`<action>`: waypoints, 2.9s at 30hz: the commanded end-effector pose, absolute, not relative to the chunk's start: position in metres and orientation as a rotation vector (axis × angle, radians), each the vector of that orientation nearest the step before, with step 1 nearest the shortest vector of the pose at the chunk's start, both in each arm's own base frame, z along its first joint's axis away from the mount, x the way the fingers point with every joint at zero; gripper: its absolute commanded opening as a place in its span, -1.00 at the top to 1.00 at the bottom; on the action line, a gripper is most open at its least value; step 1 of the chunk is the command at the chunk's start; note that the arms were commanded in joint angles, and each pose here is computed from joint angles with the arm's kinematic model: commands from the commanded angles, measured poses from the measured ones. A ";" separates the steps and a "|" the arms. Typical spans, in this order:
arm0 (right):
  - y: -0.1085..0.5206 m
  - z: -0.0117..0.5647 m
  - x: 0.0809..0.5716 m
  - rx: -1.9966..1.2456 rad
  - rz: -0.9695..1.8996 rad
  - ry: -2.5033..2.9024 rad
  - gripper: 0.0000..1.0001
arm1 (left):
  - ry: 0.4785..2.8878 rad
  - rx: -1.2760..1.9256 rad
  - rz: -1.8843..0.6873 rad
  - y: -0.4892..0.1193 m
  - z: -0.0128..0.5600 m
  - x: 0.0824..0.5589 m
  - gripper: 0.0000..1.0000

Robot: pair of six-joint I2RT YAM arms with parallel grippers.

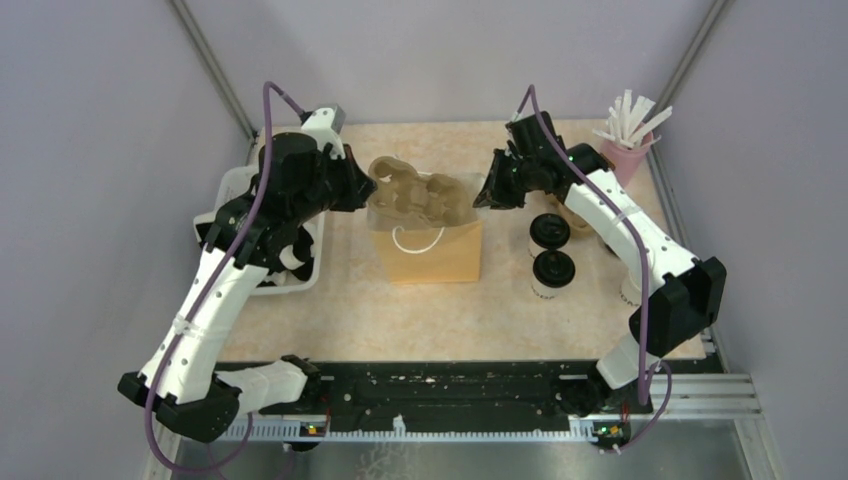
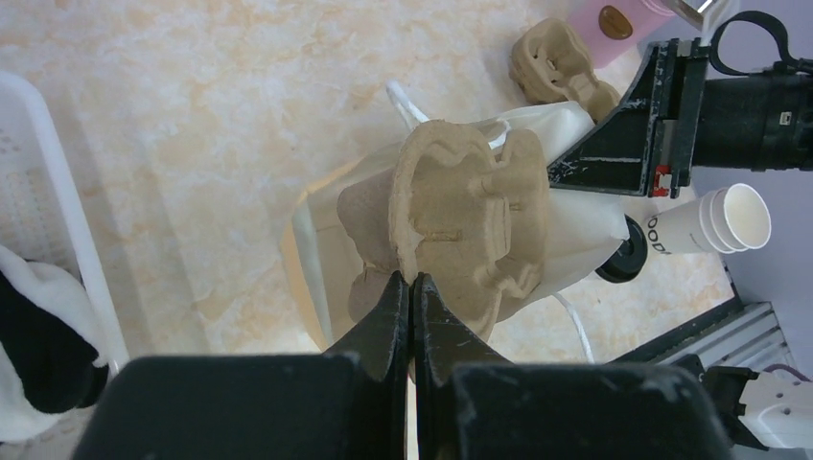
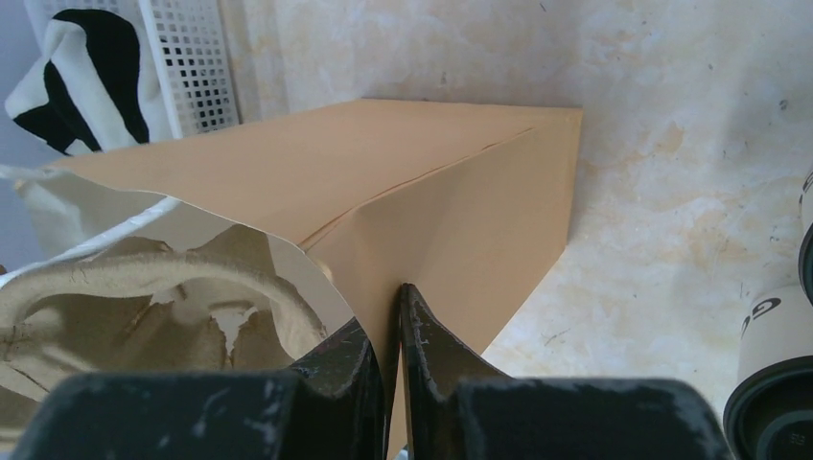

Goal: Pack the takeout coffee

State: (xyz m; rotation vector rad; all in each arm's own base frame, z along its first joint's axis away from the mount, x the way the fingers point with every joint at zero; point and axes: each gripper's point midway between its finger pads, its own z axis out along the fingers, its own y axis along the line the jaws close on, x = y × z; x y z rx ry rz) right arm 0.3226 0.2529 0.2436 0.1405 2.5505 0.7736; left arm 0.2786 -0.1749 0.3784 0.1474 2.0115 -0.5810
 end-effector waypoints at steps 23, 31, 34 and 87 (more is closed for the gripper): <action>0.233 0.286 0.325 -0.027 0.634 2.425 0.38 | 2.093 -0.122 -0.734 -0.179 0.372 0.261 1.00; 0.233 0.281 0.327 -0.027 0.639 2.412 0.65 | 2.172 -0.192 -0.760 -0.185 0.352 0.261 1.00; 0.234 0.277 0.327 -0.027 0.641 2.414 0.75 | 2.176 -0.194 -0.774 -0.188 0.344 0.263 1.00; 0.235 0.270 0.323 0.026 0.686 2.392 1.00 | 2.136 -0.170 -0.732 -0.169 0.336 0.243 -0.57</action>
